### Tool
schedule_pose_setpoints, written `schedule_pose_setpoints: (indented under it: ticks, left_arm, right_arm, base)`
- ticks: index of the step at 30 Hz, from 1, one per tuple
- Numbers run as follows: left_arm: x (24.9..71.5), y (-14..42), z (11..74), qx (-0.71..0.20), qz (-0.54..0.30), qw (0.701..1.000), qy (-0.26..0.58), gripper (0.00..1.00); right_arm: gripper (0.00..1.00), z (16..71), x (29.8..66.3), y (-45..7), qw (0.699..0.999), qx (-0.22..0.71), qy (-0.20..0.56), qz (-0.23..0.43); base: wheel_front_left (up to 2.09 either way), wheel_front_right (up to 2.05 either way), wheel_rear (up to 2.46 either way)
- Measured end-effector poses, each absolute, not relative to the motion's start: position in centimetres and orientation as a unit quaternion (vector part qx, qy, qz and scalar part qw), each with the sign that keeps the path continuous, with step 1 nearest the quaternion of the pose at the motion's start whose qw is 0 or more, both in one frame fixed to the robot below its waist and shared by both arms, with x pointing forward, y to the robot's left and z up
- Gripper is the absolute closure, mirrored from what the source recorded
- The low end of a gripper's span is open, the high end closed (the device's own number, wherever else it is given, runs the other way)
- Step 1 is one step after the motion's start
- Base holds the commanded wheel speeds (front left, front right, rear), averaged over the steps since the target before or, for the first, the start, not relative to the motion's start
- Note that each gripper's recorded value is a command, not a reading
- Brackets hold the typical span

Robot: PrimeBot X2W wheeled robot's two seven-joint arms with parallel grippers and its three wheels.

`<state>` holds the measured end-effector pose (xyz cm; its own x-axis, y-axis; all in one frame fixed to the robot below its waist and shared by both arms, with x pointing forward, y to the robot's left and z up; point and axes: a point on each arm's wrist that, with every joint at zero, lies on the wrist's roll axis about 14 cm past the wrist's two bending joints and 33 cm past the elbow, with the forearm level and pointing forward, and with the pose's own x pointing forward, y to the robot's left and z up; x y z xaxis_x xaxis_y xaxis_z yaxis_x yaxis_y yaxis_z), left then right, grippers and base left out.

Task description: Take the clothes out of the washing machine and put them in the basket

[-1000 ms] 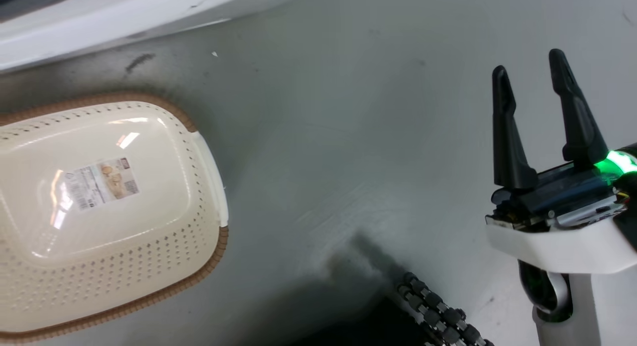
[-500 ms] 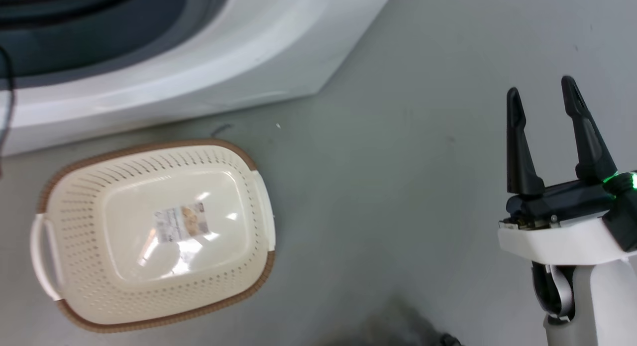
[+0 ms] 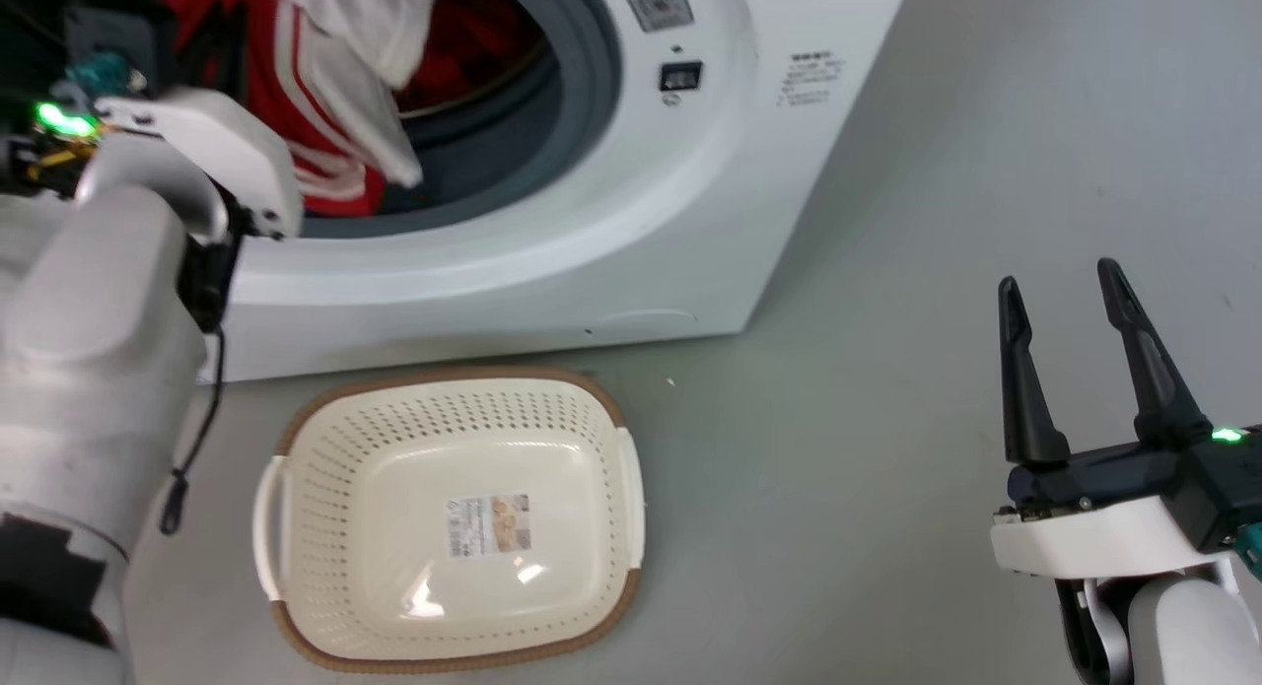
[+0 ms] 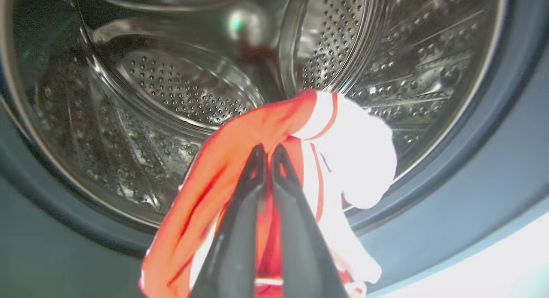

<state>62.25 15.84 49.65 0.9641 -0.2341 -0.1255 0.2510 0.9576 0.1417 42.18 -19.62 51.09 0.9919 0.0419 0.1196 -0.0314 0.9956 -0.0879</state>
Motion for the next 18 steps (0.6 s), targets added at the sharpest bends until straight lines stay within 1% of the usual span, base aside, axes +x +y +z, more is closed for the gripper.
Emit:
schedule_pose_setpoints:
  ticks: [5, 11, 13, 18]
  left_arm:
    - [58.9, 16.2, 53.8, 0.072, -0.119, 0.990, -0.010, 1.00]
    - [53.6, 16.9, 54.5, 0.070, -0.120, 0.990, -0.033, 1.00]
    - [51.8, 17.3, 53.8, 0.072, -0.125, 0.989, -0.023, 1.00]
    - [47.7, 17.2, 51.0, 0.066, -0.146, 0.986, 0.040, 1.00]
  right_arm:
    - [0.00, 52.4, 41.8, -18.2, 0.995, -0.039, -0.079, 0.038]
    - [0.00, 53.4, 41.6, -16.6, 0.993, -0.031, -0.095, 0.059]
    - [0.00, 53.5, 41.3, -16.3, 0.993, -0.030, -0.095, 0.064]
    - [0.00, 54.3, 41.2, -15.5, 0.991, -0.026, -0.107, 0.074]
  base:
    - [0.00, 0.00, 0.00]
    - [0.00, 0.00, 0.00]
    - [0.00, 0.00, 0.00]
    - [0.00, 0.00, 0.00]
